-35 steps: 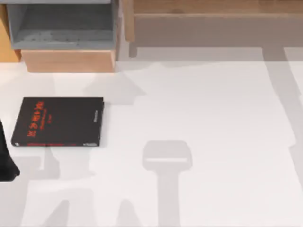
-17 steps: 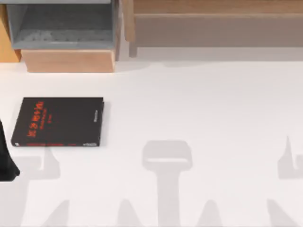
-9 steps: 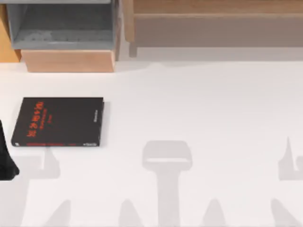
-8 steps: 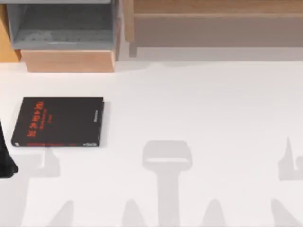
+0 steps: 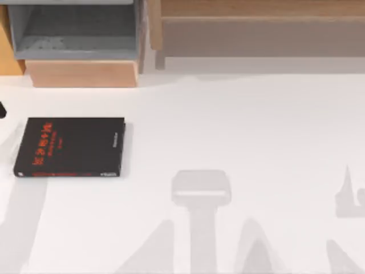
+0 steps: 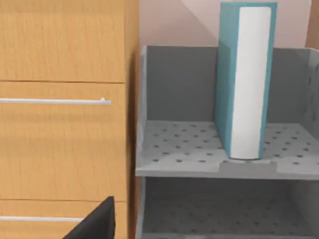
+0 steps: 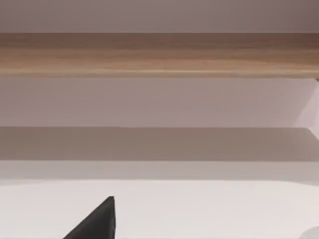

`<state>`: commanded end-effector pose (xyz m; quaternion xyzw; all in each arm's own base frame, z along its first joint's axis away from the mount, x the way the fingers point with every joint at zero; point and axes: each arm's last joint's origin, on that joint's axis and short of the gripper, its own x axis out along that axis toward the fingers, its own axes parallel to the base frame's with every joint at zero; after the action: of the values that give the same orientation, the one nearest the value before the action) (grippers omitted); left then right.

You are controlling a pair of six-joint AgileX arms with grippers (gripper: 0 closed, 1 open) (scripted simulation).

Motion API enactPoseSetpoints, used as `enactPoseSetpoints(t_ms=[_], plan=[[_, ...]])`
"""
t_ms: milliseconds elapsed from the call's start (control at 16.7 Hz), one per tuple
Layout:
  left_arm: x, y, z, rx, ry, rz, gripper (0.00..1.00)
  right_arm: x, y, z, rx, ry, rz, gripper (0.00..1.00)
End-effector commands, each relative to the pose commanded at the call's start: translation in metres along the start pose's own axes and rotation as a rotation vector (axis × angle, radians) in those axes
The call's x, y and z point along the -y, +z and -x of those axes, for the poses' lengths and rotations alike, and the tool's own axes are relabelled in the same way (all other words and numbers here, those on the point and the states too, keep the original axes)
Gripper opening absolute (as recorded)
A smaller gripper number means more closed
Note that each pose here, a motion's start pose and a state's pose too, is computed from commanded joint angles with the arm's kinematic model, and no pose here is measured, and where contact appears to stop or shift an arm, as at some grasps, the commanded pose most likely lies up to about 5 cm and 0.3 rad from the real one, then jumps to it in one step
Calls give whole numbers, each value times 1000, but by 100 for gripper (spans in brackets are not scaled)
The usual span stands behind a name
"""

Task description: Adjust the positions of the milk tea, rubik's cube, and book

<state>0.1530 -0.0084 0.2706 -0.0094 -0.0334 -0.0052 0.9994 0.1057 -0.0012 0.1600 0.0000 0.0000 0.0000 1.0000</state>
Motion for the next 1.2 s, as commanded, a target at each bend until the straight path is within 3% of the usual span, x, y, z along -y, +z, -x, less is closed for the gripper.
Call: enactPoseSetpoints(t_ms=[300,540,720,960,1200], plan=[[16,32,-104,-30,-4,10,100,0,0,0,0,0,0,100],[36,11,-195,-61,-5,11,100,0,0,0,0,0,0,100],[50,-17,-244,-73,-4,11,100,0,0,0,0,0,0,100],[61,-41,-276,-71,-5,12,100,0,0,0,0,0,0,100],[63,-43,-279,-70,-6,12,100,0,0,0,0,0,0,100]])
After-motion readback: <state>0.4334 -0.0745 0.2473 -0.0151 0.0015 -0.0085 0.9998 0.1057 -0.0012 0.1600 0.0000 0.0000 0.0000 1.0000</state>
